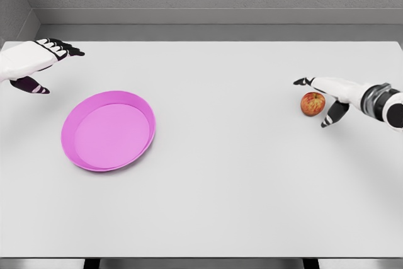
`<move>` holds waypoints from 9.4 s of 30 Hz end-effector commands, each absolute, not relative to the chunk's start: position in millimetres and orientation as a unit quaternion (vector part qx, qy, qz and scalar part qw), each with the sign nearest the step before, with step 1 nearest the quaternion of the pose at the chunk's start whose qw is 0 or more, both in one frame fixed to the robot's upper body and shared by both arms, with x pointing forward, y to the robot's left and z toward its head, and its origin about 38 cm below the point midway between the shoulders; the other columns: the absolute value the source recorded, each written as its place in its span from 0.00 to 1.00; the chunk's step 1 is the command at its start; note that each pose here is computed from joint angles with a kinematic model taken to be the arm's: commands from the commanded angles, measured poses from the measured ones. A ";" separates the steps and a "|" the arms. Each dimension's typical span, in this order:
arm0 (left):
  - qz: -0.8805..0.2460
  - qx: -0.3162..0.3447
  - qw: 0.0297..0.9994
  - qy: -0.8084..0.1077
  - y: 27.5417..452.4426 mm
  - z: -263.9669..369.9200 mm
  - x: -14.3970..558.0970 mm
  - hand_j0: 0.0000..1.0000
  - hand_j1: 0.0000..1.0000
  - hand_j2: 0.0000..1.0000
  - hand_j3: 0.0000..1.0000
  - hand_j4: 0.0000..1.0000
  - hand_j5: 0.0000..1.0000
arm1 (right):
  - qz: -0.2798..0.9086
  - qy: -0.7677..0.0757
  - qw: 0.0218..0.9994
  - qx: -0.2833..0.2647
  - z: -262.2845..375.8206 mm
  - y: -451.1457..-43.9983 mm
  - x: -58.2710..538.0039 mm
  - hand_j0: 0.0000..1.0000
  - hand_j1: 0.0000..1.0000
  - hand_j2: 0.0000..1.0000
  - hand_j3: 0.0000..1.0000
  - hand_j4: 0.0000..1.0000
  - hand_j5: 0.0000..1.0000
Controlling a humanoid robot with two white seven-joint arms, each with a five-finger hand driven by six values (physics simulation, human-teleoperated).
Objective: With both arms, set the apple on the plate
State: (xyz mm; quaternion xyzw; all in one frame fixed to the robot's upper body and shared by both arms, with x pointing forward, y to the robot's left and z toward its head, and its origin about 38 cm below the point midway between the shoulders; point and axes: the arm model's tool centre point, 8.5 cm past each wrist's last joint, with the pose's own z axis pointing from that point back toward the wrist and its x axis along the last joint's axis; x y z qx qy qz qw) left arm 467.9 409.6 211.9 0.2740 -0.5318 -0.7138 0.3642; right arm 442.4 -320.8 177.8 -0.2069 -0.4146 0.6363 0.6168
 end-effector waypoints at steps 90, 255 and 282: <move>-0.709 0.276 0.367 -0.535 412.0 214.4 468.1 1.00 1.00 1.00 1.00 1.00 1.00 | 0.744 -0.578 0.333 -0.045 217.4 -176.7 401.0 0.50 0.50 0.50 0.50 0.50 0.50; -0.825 0.124 0.158 -0.529 144.0 216.8 504.4 0.20 0.20 0.20 0.20 0.20 0.20 | 0.697 -0.579 0.372 -0.202 285.8 -340.8 411.7 1.00 1.00 1.00 1.00 1.00 1.00; -0.835 0.131 0.203 -0.495 266.8 209.2 442.6 1.00 1.00 1.00 1.00 1.00 1.00 | 0.697 -0.578 0.374 -0.201 283.6 -341.6 411.3 1.00 1.00 1.00 1.00 1.00 1.00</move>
